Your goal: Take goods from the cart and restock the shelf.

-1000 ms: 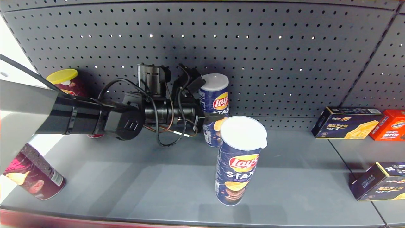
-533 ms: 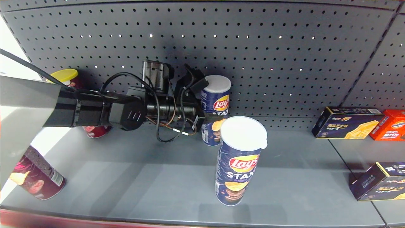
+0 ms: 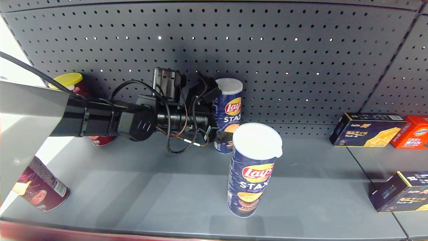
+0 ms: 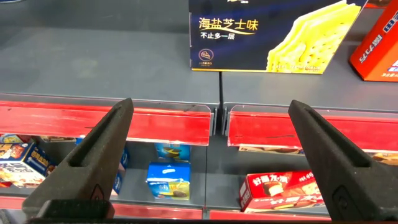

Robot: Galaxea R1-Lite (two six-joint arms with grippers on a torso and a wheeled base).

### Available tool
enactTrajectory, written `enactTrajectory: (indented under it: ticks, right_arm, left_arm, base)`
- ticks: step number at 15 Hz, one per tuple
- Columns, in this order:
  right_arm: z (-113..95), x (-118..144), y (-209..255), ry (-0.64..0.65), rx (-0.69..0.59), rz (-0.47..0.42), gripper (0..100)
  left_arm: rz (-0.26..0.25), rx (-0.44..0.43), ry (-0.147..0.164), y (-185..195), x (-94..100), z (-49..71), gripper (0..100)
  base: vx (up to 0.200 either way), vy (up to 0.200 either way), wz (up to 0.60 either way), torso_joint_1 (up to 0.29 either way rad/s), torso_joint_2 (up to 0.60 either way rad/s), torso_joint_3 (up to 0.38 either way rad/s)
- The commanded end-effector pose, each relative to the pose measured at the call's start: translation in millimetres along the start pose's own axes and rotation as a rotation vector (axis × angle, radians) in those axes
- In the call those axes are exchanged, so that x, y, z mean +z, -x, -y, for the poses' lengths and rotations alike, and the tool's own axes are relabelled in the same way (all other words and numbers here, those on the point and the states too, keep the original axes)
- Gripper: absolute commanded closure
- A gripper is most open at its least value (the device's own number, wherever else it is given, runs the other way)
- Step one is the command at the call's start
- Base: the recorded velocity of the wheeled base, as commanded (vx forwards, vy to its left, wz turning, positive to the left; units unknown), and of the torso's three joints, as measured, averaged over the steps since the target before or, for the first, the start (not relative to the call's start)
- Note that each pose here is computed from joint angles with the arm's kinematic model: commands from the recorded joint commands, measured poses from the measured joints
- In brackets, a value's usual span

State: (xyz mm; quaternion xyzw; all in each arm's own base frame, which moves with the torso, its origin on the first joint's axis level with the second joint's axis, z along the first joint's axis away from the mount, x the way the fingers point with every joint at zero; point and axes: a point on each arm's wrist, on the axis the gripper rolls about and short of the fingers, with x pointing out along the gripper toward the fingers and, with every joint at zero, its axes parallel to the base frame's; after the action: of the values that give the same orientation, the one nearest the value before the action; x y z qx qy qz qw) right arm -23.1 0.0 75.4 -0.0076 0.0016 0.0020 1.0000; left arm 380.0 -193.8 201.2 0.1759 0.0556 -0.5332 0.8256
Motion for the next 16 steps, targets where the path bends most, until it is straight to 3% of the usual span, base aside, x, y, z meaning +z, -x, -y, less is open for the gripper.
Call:
enactTrajectory:
  ticks: [1,4,7,11,16]
  right_arm:
    - [0,0,0,0.000,0.001,-0.001,0]
    - [0,0,0,0.000,0.001,-0.001,0]
    - [0,0,0,0.000,0.001,-0.003,0]
    - [0,0,0,0.000,0.001,-0.001,0]
    - [0,0,0,0.000,0.001,-0.001,0]
  left_arm:
    - [-0.006,0.028,-0.001,18,6.4,5.2,0]
    - [-0.021,0.095,0.000,45,-0.3,13.3,0]
    - [-0.116,0.251,0.023,61,-9.1,20.7,0]
    - [-0.104,0.337,0.041,60,-8.3,21.0,0]
    - [-0.106,0.367,0.059,48,-7.4,17.0,0]
  base:
    - [0.000,0.000,0.00,0.000,0.00,0.000]
    - [0.000,0.000,0.00,0.000,0.00,0.000]
    - [0.000,0.000,0.00,0.000,0.00,0.000]
    - [0.000,0.000,0.00,0.000,0.00,0.000]
    - [0.000,0.000,0.00,0.000,0.00,0.000]
